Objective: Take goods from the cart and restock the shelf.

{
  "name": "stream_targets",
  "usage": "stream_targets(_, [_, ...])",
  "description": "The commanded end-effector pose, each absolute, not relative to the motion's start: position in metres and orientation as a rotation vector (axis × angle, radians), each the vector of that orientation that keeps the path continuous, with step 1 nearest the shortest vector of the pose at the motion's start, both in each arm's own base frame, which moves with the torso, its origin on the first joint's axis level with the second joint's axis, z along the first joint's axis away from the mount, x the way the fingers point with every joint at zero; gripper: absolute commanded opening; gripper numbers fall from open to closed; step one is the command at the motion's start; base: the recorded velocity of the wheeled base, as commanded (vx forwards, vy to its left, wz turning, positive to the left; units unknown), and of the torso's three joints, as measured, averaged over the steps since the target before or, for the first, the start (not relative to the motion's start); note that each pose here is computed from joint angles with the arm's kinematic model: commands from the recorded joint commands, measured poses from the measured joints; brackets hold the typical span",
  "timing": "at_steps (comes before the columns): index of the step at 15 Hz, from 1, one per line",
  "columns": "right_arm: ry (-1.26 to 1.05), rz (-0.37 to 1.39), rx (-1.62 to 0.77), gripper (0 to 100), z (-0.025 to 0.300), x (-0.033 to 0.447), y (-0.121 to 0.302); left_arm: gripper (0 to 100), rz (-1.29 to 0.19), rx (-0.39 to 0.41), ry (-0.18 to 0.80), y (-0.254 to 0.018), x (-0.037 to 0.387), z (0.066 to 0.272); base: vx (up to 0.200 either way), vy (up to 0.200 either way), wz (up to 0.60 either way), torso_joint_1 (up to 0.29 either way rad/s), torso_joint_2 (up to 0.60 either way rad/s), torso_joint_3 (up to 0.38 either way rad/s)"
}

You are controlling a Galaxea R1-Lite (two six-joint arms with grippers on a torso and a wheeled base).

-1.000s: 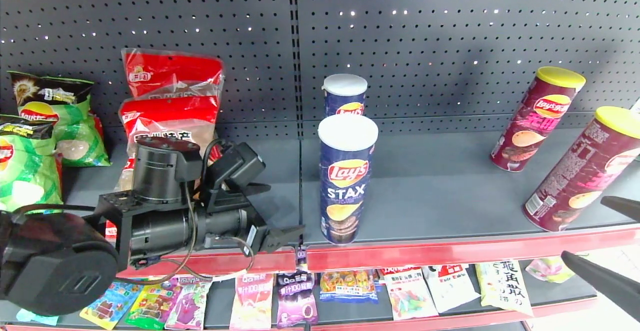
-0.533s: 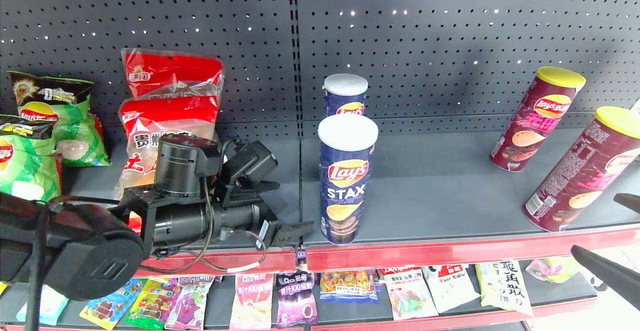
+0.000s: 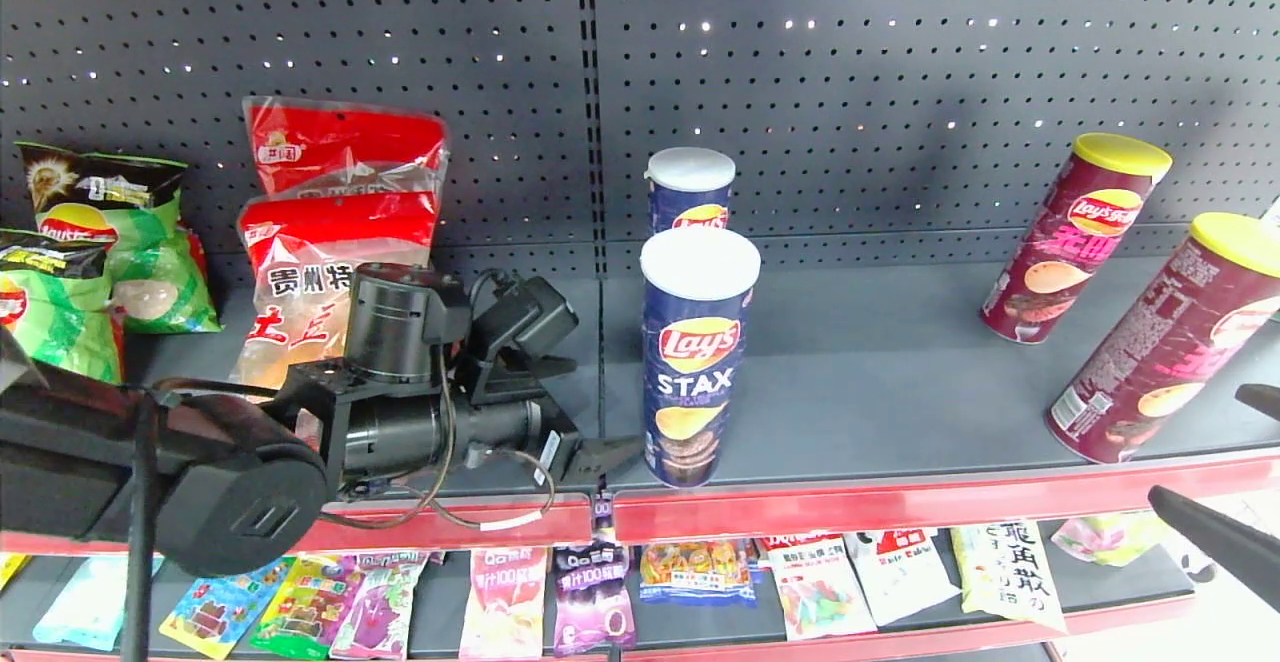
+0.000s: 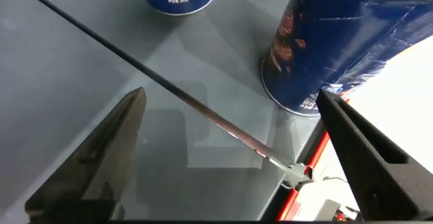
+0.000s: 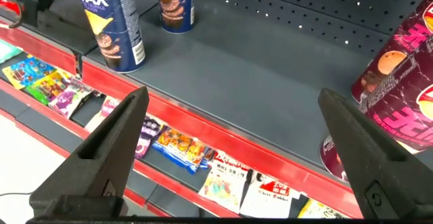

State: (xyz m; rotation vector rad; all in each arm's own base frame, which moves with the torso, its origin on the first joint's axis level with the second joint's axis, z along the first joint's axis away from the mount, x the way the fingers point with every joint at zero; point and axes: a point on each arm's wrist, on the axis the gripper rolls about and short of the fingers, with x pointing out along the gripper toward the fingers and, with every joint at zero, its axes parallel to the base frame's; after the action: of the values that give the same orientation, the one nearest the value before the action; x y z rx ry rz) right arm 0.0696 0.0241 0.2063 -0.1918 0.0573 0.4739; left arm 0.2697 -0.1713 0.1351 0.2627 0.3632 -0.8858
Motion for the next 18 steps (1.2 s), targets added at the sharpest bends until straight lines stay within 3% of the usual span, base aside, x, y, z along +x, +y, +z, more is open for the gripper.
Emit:
stream_targets(1, [0.06,0.475,-0.193,100,0.206,0.071,0.024,100,-0.886,0.263,0.364,-0.172,0.27,0.135,0.0,0.0,0.0,0.0,0.0,0.0])
stream_targets(8, [0.066,0.474,-0.193,100,0.204,0.07,0.024,100,-0.86,0.259,0.359,-0.162,0.258,0.141,0.0,0.0,0.0,0.0,0.0,0.0])
stream_targets(13, [0.089,0.449,-0.164,100,0.186,0.059,0.019,100,-0.685,0.239,0.27,-0.1,0.195,0.182,0.0,0.0,0.0,0.0,0.0,0.0])
stream_targets(16, [0.05,0.398,-0.162,100,0.167,0.036,0.012,100,-0.538,0.213,0.349,-0.062,0.127,0.187,0.0,0.0,0.0,0.0,0.0,0.0])
stream_targets(18, [0.03,0.263,-0.163,100,0.157,0.027,0.007,100,-0.452,0.197,0.368,-0.041,0.088,0.189,0.0,0.0,0.0,0.0,0.0,0.0])
